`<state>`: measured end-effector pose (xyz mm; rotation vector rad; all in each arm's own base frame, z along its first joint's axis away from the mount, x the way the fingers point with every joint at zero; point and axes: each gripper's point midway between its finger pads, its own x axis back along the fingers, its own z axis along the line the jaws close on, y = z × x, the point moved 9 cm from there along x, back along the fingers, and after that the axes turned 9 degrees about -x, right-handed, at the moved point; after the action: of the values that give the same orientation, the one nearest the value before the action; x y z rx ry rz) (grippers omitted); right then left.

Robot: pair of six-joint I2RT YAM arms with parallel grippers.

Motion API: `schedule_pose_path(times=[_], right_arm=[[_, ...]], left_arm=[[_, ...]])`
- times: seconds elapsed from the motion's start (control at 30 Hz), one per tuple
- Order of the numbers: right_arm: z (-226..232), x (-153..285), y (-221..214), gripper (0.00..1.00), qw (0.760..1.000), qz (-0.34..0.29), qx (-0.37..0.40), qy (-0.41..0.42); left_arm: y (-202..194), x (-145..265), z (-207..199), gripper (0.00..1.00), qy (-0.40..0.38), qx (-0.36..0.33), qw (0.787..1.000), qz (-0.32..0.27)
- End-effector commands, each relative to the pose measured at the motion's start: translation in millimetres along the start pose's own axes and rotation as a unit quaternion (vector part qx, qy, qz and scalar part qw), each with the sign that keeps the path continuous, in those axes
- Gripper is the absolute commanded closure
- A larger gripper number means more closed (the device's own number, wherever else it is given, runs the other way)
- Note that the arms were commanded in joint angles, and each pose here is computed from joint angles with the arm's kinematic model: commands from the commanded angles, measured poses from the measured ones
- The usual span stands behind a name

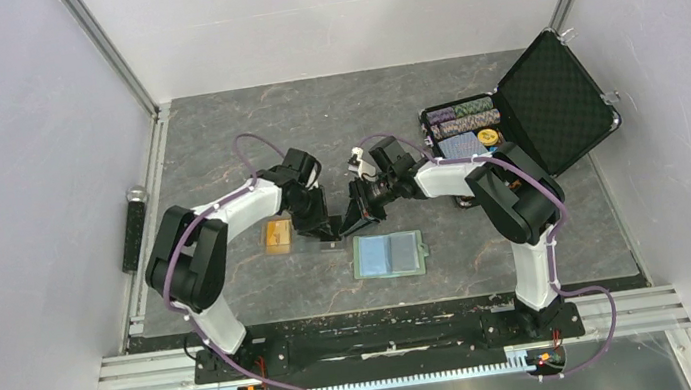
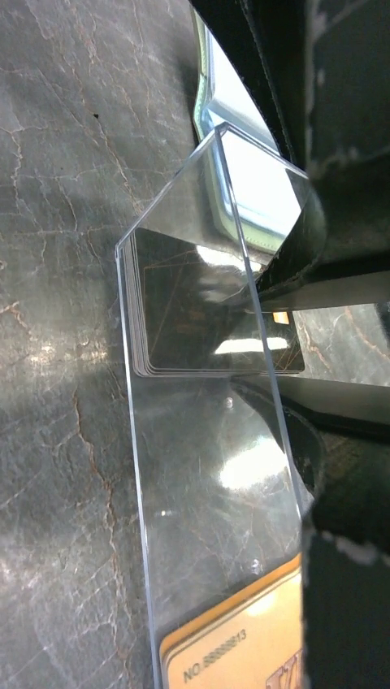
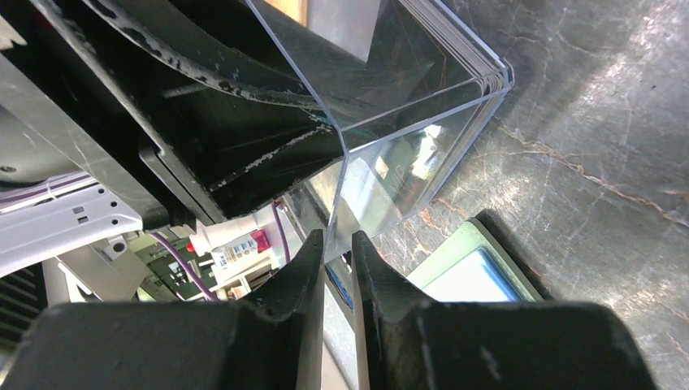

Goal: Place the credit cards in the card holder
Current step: Pick up the credit card from the storage box.

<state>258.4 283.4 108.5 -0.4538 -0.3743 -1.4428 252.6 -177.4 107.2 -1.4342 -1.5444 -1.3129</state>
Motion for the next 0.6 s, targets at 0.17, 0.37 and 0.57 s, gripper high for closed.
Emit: schedule_pose_path(times=[0.17, 0.37, 0.57], right_arm=[[9.6, -0.1, -6.4, 0.99, 0.999, 0.008, 0.035, 0.020], [8.7, -0.1, -7.3, 1.00, 0.999, 0.008, 0.036, 0.019], [9.3, 0.4, -7.2, 1.00, 0.999, 0.007, 0.039, 0.019]], left_arm=[[-0.9, 0.3, -18.1, 0.65, 0.064, -0.073, 0.995, 0.025], [0.5, 4.2, -27.2, 0.70, 0.077, -0.091, 0.993, 0.025], [2.9, 10.4, -31.1, 0.70, 0.066, -0.096, 0.993, 0.018]])
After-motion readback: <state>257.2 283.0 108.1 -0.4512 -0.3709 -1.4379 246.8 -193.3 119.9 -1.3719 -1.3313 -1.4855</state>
